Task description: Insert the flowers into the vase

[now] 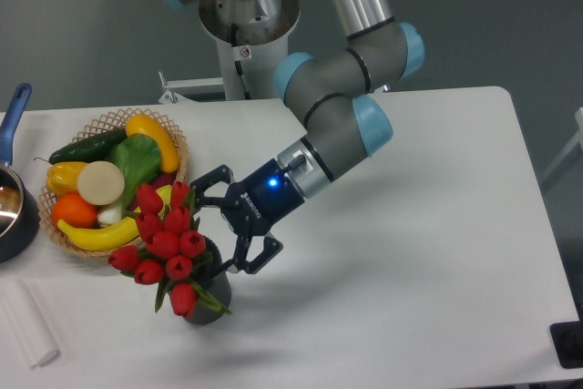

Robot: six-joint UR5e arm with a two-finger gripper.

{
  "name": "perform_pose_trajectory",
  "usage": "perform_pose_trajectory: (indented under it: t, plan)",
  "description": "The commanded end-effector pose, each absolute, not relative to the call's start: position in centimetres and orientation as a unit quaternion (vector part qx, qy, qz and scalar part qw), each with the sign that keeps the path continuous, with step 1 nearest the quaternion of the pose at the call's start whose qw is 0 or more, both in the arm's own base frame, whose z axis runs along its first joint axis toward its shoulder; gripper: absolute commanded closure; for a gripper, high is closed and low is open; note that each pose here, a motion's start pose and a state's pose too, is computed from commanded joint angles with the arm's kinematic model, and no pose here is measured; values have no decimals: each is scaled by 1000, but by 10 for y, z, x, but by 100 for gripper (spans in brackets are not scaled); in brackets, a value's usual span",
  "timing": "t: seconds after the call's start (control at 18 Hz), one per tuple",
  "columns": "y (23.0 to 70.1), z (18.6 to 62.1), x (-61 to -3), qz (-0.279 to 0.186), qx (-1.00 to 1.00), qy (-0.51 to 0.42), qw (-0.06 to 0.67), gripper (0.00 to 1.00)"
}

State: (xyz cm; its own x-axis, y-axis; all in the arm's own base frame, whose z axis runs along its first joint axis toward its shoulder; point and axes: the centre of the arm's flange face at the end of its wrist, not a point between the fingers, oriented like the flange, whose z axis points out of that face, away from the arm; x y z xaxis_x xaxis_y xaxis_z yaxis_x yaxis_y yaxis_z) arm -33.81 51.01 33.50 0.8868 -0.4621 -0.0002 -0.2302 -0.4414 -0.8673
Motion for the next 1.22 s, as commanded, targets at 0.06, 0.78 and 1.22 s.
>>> perform_pose_trajectory:
  t: [0.06, 0.78, 1.22]
  plan:
    - [507, 341, -338, -102, -850, 210, 473, 0]
    - [436, 402, -397, 72, -927, 164, 330, 0]
    - [375, 470, -387, 148, -952, 193, 188, 0]
